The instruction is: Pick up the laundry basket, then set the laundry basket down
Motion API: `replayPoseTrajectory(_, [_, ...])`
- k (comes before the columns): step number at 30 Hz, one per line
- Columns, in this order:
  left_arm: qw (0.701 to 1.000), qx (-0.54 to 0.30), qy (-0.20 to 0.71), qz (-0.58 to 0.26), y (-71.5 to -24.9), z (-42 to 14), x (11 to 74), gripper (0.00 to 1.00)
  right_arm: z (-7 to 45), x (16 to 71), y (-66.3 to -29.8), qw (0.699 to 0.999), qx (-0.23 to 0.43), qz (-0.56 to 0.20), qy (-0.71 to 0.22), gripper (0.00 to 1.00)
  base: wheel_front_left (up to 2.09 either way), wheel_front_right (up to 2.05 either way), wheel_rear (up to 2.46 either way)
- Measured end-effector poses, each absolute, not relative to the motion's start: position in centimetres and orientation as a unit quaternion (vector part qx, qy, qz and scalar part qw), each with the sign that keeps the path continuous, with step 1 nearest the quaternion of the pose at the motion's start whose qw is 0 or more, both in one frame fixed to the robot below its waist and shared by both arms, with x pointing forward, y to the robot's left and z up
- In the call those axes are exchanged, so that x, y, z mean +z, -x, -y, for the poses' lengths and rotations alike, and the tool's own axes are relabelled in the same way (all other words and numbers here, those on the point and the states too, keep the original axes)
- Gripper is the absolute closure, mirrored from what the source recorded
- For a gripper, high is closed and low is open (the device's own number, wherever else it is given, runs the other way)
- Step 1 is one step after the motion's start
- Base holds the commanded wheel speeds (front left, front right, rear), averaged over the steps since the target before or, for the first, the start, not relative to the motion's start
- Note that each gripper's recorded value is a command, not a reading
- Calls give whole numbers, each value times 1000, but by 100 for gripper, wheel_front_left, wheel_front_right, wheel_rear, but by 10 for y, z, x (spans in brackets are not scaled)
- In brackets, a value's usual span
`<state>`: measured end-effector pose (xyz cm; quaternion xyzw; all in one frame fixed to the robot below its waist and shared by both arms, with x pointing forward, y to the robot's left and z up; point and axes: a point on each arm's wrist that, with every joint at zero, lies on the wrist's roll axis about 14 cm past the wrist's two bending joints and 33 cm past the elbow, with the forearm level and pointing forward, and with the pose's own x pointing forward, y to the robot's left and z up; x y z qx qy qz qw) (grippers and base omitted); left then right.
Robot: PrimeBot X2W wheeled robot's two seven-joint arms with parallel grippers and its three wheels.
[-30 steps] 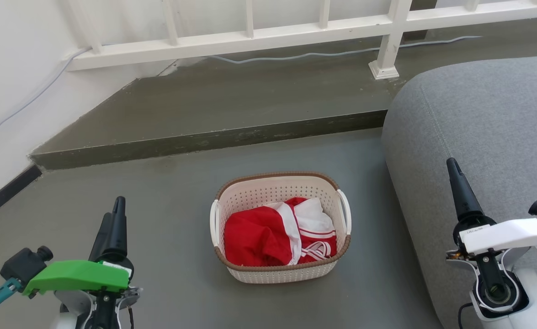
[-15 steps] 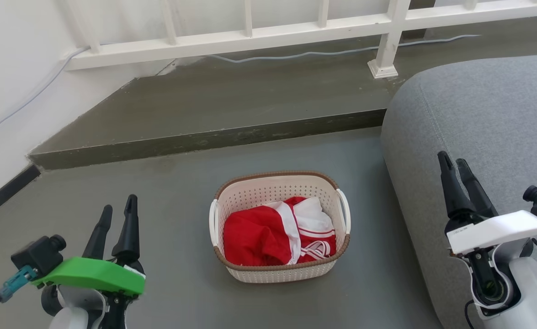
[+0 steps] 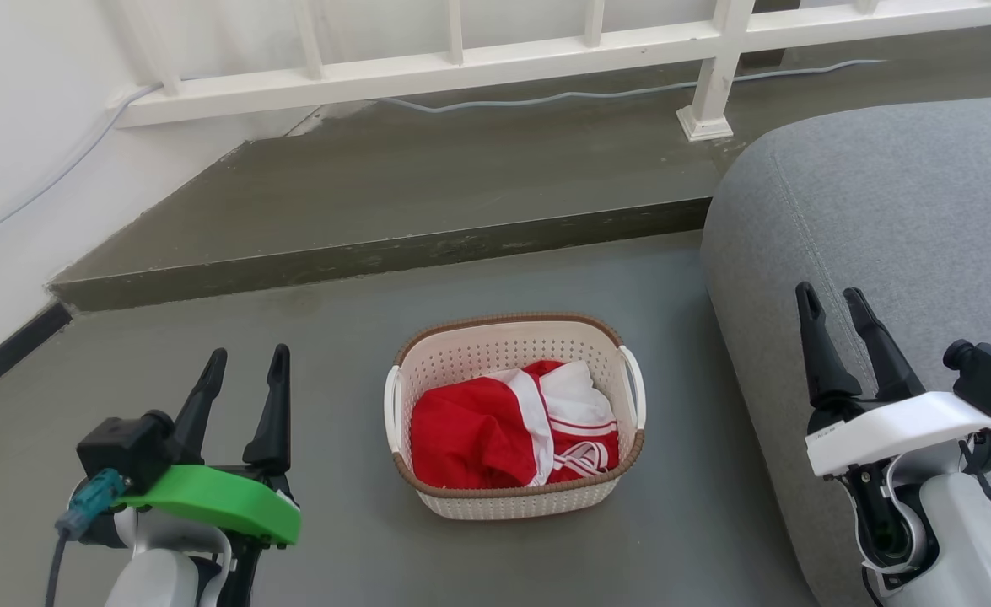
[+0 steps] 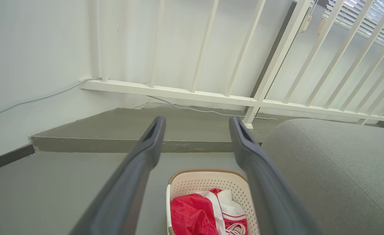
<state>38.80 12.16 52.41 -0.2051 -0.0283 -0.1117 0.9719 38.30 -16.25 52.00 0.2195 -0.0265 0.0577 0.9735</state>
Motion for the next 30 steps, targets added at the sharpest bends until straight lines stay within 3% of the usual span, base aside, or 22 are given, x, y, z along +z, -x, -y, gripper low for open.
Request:
replayPoseTrajectory(17, [982, -143, 108, 66, -384, -100, 534, 0, 157, 525, -382, 990, 66, 52, -117, 0, 0, 0, 0])
replayPoseTrajectory(30, [982, -141, 107, 68, -384, -99, 535, 0, 156, 525, -383, 990, 64, 54, -115, 0, 0, 0, 0])
